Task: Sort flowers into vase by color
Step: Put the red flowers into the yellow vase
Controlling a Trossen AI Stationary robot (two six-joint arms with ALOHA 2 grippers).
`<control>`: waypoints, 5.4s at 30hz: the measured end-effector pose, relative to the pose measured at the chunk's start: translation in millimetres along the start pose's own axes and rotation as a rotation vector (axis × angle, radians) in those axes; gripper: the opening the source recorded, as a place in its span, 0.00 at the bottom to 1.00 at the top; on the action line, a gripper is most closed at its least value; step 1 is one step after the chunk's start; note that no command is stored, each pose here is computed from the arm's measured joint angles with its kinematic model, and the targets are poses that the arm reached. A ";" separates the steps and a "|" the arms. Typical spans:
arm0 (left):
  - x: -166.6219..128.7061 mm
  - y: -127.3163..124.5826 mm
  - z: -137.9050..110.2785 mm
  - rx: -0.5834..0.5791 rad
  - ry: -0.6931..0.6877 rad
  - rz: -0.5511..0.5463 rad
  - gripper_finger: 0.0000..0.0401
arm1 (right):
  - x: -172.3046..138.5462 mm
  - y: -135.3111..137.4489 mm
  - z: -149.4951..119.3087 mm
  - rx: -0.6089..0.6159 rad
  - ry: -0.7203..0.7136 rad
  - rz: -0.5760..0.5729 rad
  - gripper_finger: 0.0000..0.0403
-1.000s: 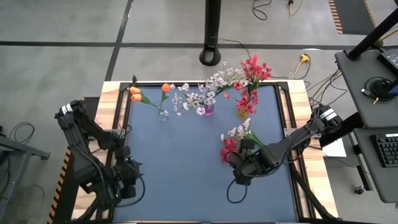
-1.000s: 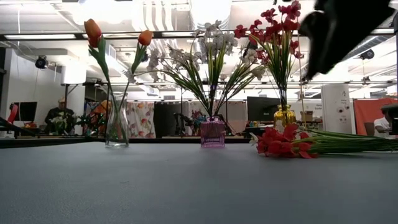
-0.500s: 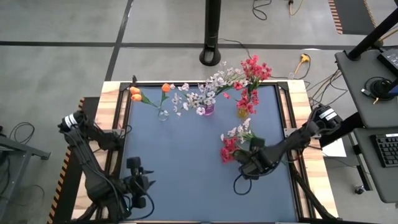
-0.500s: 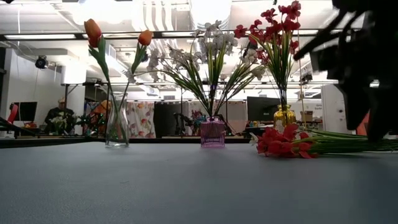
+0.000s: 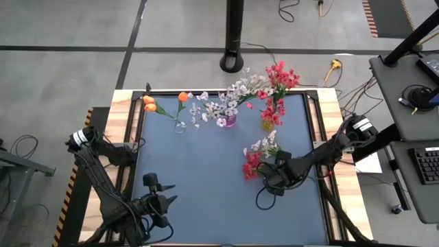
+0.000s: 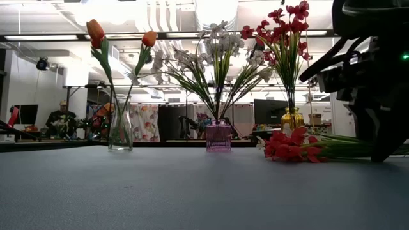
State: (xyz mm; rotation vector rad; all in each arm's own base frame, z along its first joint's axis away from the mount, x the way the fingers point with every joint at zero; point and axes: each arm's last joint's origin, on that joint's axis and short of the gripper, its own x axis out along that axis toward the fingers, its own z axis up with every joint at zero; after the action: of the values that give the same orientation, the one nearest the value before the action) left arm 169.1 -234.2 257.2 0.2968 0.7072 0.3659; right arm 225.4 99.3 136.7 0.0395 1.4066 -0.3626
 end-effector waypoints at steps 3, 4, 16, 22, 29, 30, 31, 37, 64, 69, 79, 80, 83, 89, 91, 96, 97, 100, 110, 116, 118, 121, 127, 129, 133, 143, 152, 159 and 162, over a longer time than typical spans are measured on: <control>0.1 0.3 0.9 -0.003 -0.025 0.013 0.41 | 0.2 0.5 0.3 -0.010 -0.004 0.006 0.43; 0.1 0.4 1.0 -0.003 -0.028 0.014 0.41 | 0.2 0.7 0.5 -0.010 -0.005 0.008 0.41; 0.0 0.2 2.7 -0.015 -0.073 0.030 0.41 | 1.4 1.7 1.7 -0.013 -0.020 0.013 0.14; 0.1 -0.1 3.0 -0.020 -0.075 0.028 0.41 | -7.3 1.5 4.9 -0.030 -0.048 0.037 0.04; 0.7 -1.3 4.4 -0.039 -0.082 0.022 0.41 | -36.7 6.4 23.7 -0.023 -0.335 0.190 0.06; 0.7 -1.2 4.5 -0.039 -0.089 0.026 0.41 | -41.5 7.8 27.2 -0.031 -0.405 0.218 0.06; 0.6 -0.9 4.9 -0.039 -0.100 0.032 0.41 | -45.0 9.4 30.4 -0.044 -0.470 0.245 0.05; 0.5 0.0 6.6 -0.042 -0.155 0.063 0.41 | -62.5 13.7 43.8 -0.122 -0.812 0.349 0.05; 2.9 1.1 8.8 -0.053 -0.170 0.078 0.41 | -139.9 -26.4 40.2 0.086 -1.692 0.079 0.04; 2.8 1.1 8.9 -0.054 -0.170 0.078 0.41 | -159.2 -38.3 25.0 0.258 -1.669 -0.026 0.04; 3.3 1.6 9.9 -0.057 -0.190 0.091 0.41 | -169.8 -42.6 2.8 0.436 -1.472 -0.279 0.04; 3.4 1.7 9.9 -0.057 -0.190 0.091 0.41 | -169.2 -43.2 2.5 0.454 -1.451 -0.300 0.04; 4.3 2.0 10.4 -0.059 -0.189 0.094 0.41 | -168.8 -44.9 1.8 0.470 -1.415 -0.345 0.04; 6.2 2.7 11.5 -0.065 -0.187 0.099 0.41 | -177.5 -56.5 -3.0 0.503 -1.410 -0.364 0.04; 6.4 2.9 11.7 -0.065 -0.186 0.100 0.41 | -181.5 -62.3 -5.7 0.508 -1.413 -0.369 0.04; 7.1 3.1 12.0 -0.066 -0.185 0.102 0.41 | -183.5 -79.6 -11.1 0.539 -1.411 -0.406 0.04; 7.2 3.2 12.1 -0.067 -0.185 0.102 0.41 | -183.0 -83.3 -11.9 0.549 -1.409 -0.415 0.04; 7.3 3.3 12.2 -0.067 -0.185 0.103 0.41 | -180.2 -94.7 -13.2 0.590 -1.408 -0.442 0.04; 8.0 3.6 12.5 -0.067 -0.183 0.105 0.41 | -169.9 -124.4 -5.2 0.696 -1.407 -0.561 0.04; 8.0 3.7 12.5 -0.067 -0.184 0.106 0.41 | -164.5 -135.6 -0.7 0.713 -1.410 -0.616 0.04; 8.0 3.7 12.5 -0.067 -0.183 0.106 0.41 | -161.1 -138.6 0.5 0.721 -1.424 -0.616 0.04; 8.0 3.6 12.5 -0.067 -0.184 0.106 0.41 | -155.3 -143.0 1.8 0.734 -1.440 -0.619 0.04; 7.9 3.6 12.4 -0.067 -0.184 0.105 0.41 | -148.2 -150.1 3.3 0.739 -1.443 -0.647 0.04; 7.9 3.6 12.4 -0.067 -0.184 0.105 0.41 | -147.4 -152.2 4.2 0.729 -1.456 -0.650 0.04; 7.8 3.5 12.4 -0.067 -0.184 0.105 0.41 | -145.4 -158.9 6.6 0.728 -1.484 -0.655 0.04; 7.8 3.5 12.4 -0.067 -0.184 0.104 0.41 | -125.1 -170.7 7.0 0.736 -1.490 -0.673 0.04; 7.8 3.5 12.4 -0.067 -0.184 0.104 0.41 | -110.8 -179.9 6.9 0.731 -1.493 -0.683 0.04; 7.8 3.5 12.4 -0.067 -0.184 0.104 0.41 | -100.1 -186.5 3.8 0.732 -1.492 -0.693 0.04; 7.8 3.5 12.4 -0.067 -0.184 0.104 0.41 | -97.4 -187.4 2.5 0.747 -1.500 -0.684 0.04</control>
State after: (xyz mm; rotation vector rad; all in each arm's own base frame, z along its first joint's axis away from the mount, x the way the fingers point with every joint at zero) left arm 182.2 -229.5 263.0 0.3002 0.4991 0.4547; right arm 165.5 -56.4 266.2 -0.0962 -0.2937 -1.1583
